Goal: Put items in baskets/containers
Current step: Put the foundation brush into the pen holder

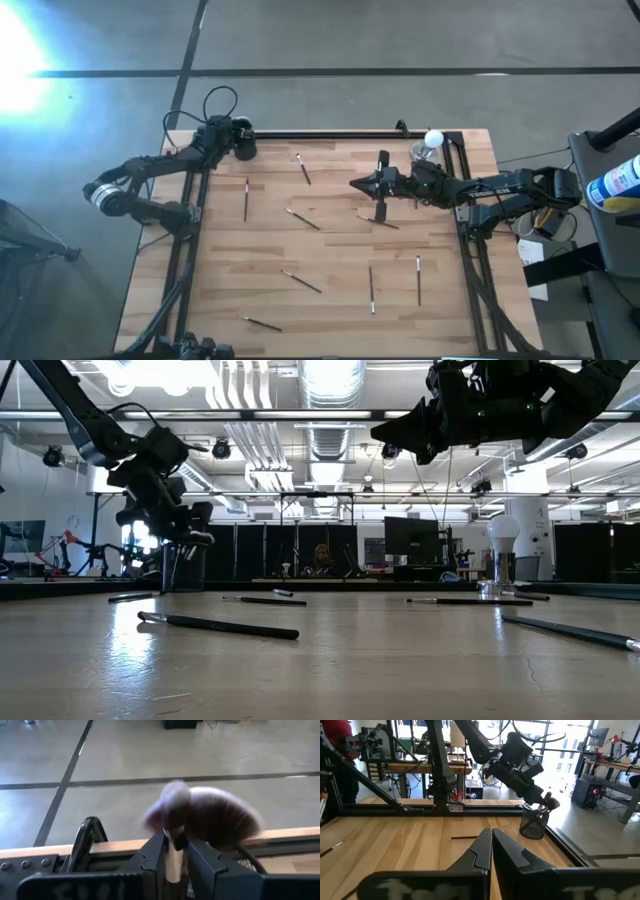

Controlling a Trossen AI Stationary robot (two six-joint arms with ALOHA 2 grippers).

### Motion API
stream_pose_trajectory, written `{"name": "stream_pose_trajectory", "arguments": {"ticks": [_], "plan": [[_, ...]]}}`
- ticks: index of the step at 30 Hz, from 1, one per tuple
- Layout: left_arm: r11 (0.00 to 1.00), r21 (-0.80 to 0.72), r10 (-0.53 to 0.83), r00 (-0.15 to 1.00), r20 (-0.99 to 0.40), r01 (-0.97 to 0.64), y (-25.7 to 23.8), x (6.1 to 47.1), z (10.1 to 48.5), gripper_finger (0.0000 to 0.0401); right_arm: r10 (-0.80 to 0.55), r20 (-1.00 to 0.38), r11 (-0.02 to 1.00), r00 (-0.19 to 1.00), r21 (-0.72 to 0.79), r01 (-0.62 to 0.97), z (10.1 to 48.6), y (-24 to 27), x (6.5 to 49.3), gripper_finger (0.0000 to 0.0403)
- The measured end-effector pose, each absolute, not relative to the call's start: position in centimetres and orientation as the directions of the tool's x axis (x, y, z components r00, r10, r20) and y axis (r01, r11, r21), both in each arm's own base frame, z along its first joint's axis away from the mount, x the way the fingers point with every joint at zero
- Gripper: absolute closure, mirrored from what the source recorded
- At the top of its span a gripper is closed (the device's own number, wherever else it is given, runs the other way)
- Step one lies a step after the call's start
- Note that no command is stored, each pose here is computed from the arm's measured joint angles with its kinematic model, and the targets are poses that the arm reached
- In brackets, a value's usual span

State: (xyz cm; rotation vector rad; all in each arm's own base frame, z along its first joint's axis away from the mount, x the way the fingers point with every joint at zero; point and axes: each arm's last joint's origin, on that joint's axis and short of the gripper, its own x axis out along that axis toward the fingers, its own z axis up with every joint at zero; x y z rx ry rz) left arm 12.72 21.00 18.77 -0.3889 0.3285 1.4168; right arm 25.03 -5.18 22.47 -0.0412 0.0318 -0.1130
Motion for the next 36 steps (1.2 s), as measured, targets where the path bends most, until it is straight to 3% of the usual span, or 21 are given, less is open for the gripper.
{"name": "stream_pose_trajectory", "arguments": {"ticks": [10,14,18,21,26,31,36], "plan": [[0.165,-0.017,0.884,0.155,-0.441,-0.986,20.1,12.2,21.8,0.0322,-0.113,-0.032,0.994,0.993,-0.003,0.113,23.0,-5.3,25.3,0.0394],[0.295,-0.072,0.871,0.299,-0.391,-0.953,18.8,12.2,23.5,0.0330,-0.111,-0.080,0.994,0.991,0.005,0.112,23.3,-5.3,25.7,0.0394],[0.484,-0.143,0.803,0.503,-0.321,-0.864,16.2,13.4,24.1,0.0364,-0.110,-0.135,0.992,0.985,0.051,0.118,23.3,-5.4,25.9,0.0394],[0.622,-0.169,0.723,0.644,-0.250,-0.765,13.5,14.9,23.5,0.0394,-0.105,-0.209,0.987,0.972,0.097,0.127,22.6,-5.3,25.8,0.0394],[0.813,-0.191,0.541,0.835,-0.099,-0.550,8.8,17.3,21.2,0.0399,-0.093,-0.363,0.971,0.927,0.171,0.164,21.0,-5.1,25.4,0.0394],[0.880,-0.213,0.439,0.898,0.027,-0.424,5.9,17.5,19.2,0.0401,-0.110,-0.489,0.956,0.865,0.187,0.227,19.8,-4.2,25.0,0.0394],[0.894,-0.239,0.401,0.914,0.055,-0.378,4.9,17.6,17.9,0.0401,-0.123,-0.579,0.931,0.806,0.213,0.296,18.9,-3.7,24.5,0.0394]]}}
